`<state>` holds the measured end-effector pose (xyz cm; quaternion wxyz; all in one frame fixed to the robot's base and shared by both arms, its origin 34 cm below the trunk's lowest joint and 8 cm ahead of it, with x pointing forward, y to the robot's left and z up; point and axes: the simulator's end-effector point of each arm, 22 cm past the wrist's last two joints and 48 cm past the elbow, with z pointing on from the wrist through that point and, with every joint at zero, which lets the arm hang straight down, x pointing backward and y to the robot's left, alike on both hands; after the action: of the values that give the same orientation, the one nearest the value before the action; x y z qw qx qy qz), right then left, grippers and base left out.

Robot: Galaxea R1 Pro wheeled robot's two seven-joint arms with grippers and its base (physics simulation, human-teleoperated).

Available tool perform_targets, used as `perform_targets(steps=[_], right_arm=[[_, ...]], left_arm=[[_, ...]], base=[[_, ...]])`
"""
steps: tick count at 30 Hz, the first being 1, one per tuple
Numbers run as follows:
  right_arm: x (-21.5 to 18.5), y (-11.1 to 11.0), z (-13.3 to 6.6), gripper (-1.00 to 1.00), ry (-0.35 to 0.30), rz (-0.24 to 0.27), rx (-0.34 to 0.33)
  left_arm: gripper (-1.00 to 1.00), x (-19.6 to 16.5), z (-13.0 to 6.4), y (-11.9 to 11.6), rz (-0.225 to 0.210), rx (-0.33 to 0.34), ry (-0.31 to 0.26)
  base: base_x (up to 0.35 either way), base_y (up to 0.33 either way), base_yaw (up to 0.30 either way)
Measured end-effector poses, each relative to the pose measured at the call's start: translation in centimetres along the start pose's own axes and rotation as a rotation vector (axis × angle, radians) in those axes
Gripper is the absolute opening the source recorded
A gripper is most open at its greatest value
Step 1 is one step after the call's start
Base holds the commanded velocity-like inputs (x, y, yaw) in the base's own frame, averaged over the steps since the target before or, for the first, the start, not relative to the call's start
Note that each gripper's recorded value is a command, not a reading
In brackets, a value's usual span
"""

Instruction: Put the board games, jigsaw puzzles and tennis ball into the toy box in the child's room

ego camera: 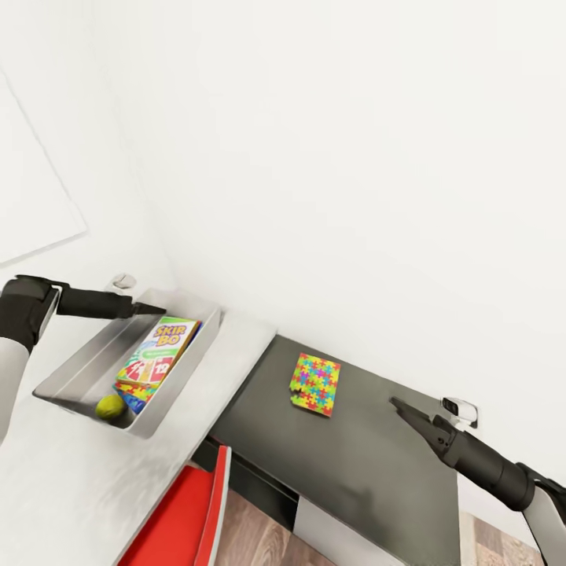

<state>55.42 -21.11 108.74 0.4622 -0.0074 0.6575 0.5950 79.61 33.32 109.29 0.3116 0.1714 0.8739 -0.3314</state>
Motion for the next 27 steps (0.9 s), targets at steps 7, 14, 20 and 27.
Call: perform_targets(steps=[7,14,20,27], right_arm=[[-1.3,0.7,-1.0,1.0,-0.031,-0.022,-0.015],[-1.8,1.2,-1.3,1.0,-0.043,-0.035,-0.027],[-2.1,1.6,-1.4,1.0,-0.047,-0.043,-0.032],[-2.5,2.0,-1.4,1.0,-0.052,-0.054,-0.04]], left_arm=[[1.0,-1.3,-1.8,-2.1,-0.039,0.096,-0.056],[1.0,-2.5,-3.9,-3.3,-0.053,0.158,-0.117],[1.0,-2.9,-4.5,-3.5,-0.051,0.158,-0.135],[1.0,-3.2,-5.0,-3.9,-0.043,0.158,-0.141]], base=[[0.0,0.0,-0.169],[-0.029,-0.046,-0.169],[-0.127,-0.168,-0.169],[-0.033,-0.044,-0.169]])
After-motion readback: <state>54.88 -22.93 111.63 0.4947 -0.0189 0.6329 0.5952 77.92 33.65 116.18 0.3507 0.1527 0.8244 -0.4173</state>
